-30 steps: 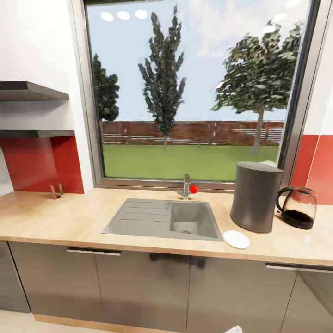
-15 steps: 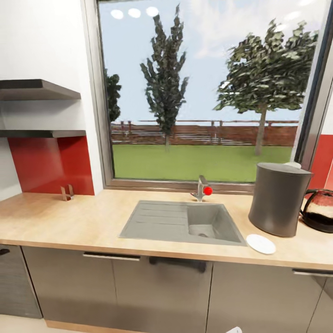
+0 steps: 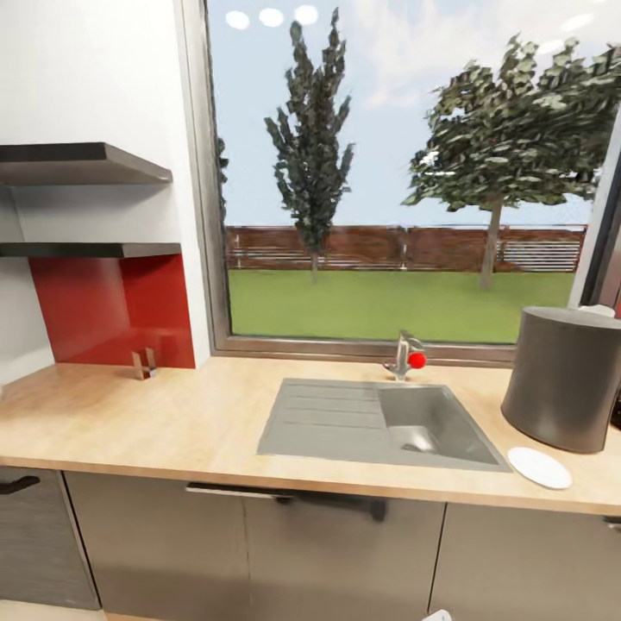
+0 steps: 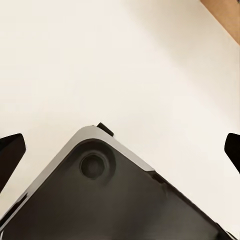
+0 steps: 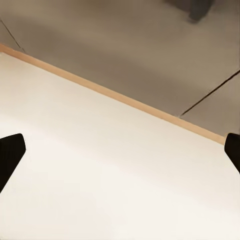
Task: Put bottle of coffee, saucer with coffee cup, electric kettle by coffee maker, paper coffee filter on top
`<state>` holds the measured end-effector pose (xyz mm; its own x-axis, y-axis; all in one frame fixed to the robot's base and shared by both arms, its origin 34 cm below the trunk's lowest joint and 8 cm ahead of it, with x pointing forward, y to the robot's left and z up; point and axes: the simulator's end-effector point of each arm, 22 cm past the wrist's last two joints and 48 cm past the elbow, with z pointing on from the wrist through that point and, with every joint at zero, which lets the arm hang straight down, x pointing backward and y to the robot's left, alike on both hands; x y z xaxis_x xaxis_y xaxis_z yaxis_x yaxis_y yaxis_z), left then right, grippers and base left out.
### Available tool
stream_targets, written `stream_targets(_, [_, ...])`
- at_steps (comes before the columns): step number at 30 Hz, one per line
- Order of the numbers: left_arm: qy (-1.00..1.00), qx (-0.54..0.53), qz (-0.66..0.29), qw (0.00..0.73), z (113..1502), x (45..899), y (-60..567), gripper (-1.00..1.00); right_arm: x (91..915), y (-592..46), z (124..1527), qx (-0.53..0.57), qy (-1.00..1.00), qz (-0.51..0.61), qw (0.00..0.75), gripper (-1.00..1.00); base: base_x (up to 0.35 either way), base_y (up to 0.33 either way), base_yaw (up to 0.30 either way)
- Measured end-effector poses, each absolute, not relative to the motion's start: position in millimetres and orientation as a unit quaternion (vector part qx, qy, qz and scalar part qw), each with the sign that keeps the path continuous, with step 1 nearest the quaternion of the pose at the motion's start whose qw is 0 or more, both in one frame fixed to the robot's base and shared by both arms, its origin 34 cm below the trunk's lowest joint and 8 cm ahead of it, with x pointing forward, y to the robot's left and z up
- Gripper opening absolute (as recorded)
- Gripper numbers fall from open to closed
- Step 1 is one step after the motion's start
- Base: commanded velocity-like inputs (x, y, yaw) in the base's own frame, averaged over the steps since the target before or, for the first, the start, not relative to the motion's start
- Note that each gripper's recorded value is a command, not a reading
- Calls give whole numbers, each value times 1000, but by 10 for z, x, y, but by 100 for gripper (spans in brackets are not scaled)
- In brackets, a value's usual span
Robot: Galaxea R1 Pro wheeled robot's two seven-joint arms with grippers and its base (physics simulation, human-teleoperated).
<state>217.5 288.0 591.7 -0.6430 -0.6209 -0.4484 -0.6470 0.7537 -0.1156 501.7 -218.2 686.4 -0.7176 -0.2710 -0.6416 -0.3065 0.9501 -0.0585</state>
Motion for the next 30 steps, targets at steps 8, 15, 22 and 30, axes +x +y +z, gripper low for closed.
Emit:
stream_targets(8, [906, -350, 28, 237, 5916, 2173, 2880, 100, 5018, -2182, 6863, -156, 926, 26, 342, 100, 38, 338, 0])
stream_targets(15, [906, -350, 28, 237, 5916, 2174, 2880, 100, 5004, -2181, 6855, -156, 927, 26, 341, 100, 2, 338, 0])
stream_targets(22, [906, -350, 28, 237, 5916, 2174, 2880, 100, 4988, -2181, 6846, -156, 927, 26, 340, 100, 0, 339, 0])
stream_targets(30, [906, -350, 28, 237, 5917, 2174, 2882, 100, 4980, -2181, 6841, -156, 927, 27, 340, 100, 0, 341, 0])
